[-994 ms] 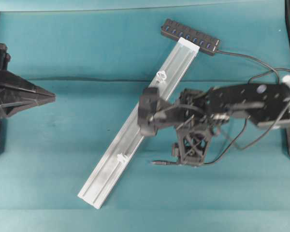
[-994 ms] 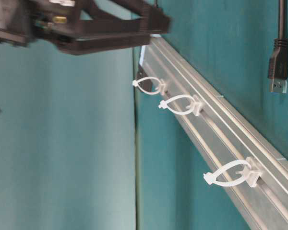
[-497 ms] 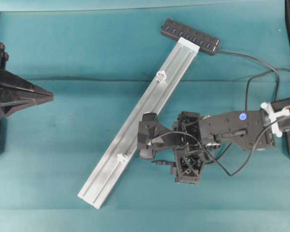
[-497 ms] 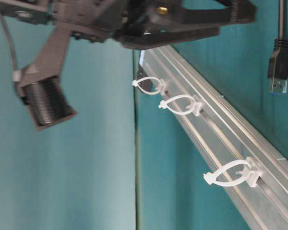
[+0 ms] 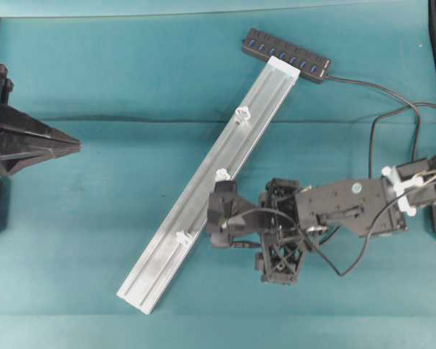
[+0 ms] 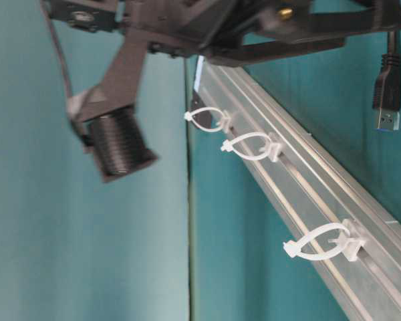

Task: Pass the USB cable through three rings with both arms.
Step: 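Grasp the black USB cable just behind the plug with the right gripper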

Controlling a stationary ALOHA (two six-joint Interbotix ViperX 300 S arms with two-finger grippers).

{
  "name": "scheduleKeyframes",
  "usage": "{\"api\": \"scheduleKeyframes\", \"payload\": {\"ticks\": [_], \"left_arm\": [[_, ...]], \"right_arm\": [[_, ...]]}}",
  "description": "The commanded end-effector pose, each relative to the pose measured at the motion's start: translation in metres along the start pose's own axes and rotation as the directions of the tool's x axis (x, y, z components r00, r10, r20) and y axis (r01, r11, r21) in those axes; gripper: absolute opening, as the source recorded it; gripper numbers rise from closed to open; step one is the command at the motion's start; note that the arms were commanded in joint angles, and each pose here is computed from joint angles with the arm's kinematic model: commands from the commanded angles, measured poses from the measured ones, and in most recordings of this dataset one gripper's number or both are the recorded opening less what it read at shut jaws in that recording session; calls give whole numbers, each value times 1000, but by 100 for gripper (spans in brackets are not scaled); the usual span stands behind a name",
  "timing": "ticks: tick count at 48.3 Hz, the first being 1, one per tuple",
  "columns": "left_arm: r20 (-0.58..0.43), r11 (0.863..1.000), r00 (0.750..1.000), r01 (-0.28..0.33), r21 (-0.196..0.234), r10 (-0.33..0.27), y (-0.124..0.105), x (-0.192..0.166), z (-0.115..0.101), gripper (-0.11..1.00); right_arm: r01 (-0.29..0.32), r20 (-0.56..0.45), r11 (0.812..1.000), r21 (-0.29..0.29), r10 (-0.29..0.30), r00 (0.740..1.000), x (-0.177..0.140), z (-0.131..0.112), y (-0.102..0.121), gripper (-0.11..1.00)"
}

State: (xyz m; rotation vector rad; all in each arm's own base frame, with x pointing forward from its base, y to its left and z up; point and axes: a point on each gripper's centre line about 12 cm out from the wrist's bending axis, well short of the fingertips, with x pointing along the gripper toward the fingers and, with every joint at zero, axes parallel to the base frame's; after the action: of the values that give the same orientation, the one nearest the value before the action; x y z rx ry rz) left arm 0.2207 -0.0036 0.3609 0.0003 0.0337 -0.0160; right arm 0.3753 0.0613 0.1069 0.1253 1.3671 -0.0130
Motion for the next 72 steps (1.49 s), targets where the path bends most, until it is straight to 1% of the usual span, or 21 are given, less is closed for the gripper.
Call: {"api": "scheduleKeyframes", "payload": {"ticks": [1, 13, 31, 34, 38, 46, 53, 56, 58, 72], "left_arm": [[21, 1000, 1000, -2, 3, 2, 0, 1, 9, -1], [20, 1000, 1000, -2, 3, 2, 0, 1, 8, -1], [14, 1000, 1000, -2, 3, 2, 0, 1, 6, -1], [12, 1000, 1000, -2, 3, 2, 0, 1, 5, -1], [11, 1000, 1000, 0, 2, 0, 0, 1, 4, -1], [12, 1000, 1000, -2, 1, 2, 0, 0, 5, -1], [25, 1000, 1000, -2, 1, 1, 0, -1, 7, -1], [28, 1000, 1000, -2, 3, 1, 0, -2, 7, -1], [28, 1000, 1000, -2, 3, 1, 0, -2, 7, -1], [25, 1000, 1000, -2, 3, 2, 0, -2, 6, -1]], "right_arm": [[2, -3, 1000, 4, -2, 1000, 6, 1, 1, 81], [10, -32, 1000, 1, -10, 999, 14, -3, 0, 78], [15, -52, 1000, -5, -15, 999, 22, -4, 0, 78], [15, -52, 1000, -5, -15, 999, 22, -4, 0, 76], [15, -52, 1000, -5, -15, 999, 22, -3, 0, 70], [16, -58, 1000, -5, -16, 998, 22, -2, 0, 43], [16, -59, 1000, -9, -17, 998, 22, -3, 0, 28], [16, -61, 1000, -10, -17, 998, 22, -3, 1, 15], [17, -65, 1000, -12, -18, 998, 22, -4, 1, 8], [23, -100, 1000, -18, -25, 995, 22, -8, 2, 7]]}}
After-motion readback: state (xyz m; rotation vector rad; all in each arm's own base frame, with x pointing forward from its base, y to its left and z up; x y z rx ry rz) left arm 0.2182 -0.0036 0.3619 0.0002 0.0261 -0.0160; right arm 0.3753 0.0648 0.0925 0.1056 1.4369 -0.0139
